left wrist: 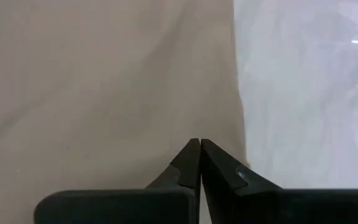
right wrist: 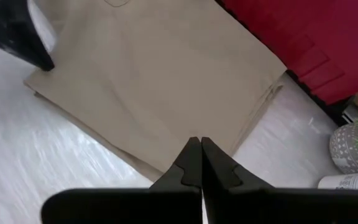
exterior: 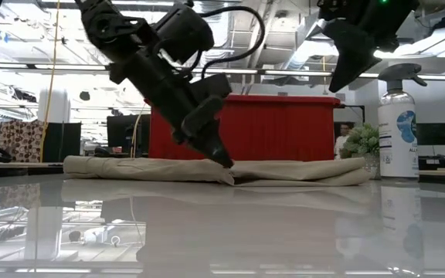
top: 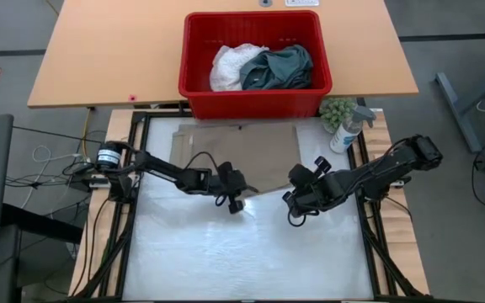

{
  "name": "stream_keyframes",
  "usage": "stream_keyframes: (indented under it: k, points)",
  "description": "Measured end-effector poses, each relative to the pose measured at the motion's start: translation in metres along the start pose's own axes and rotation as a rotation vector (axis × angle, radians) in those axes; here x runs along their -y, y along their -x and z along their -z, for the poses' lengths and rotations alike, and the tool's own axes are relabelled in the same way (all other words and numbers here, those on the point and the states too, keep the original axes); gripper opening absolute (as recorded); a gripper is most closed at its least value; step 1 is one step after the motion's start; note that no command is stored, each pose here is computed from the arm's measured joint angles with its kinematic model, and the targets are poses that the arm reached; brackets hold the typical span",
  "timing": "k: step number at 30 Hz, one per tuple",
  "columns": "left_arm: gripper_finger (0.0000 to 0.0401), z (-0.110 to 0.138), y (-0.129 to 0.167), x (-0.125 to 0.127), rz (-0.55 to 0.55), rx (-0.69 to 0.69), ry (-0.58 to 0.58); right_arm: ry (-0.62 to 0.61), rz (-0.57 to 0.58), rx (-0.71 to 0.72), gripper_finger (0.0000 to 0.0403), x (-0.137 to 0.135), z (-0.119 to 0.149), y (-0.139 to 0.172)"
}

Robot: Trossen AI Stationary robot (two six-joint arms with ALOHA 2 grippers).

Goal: Fold Laundry from Bin
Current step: Fold the brown short pants in the red bin

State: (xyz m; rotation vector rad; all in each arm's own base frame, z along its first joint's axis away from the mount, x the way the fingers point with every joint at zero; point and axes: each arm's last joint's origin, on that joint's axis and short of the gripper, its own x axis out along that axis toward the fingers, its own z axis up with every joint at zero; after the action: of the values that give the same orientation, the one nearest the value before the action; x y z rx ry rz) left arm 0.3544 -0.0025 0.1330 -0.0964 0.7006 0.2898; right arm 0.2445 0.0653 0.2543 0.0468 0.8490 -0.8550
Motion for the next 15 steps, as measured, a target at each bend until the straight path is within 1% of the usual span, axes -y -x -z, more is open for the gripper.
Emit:
stream_keyframes:
  k: [2,9,11,15]
  points:
    - [0.0000,0.006,0.001,0.001,-0.020,0.001,0.023,-0.001,-0.003,0.002,0.0021,0.000,0.000,0.000]
    - [0.0000,0.021,0.004,0.010,-0.025,0.006,0.107,-0.001,-0.018,0.009,0.0021,-0.003,0.001,0.002]
    - [0.0000,0.023,0.006,0.015,-0.018,0.000,0.124,-0.003,-0.024,0.013,0.0021,-0.004,0.001,0.003]
    - [0.0000,0.027,0.012,0.035,0.026,0.017,0.154,0.001,-0.033,0.016,0.0021,-0.005,0.002,0.005]
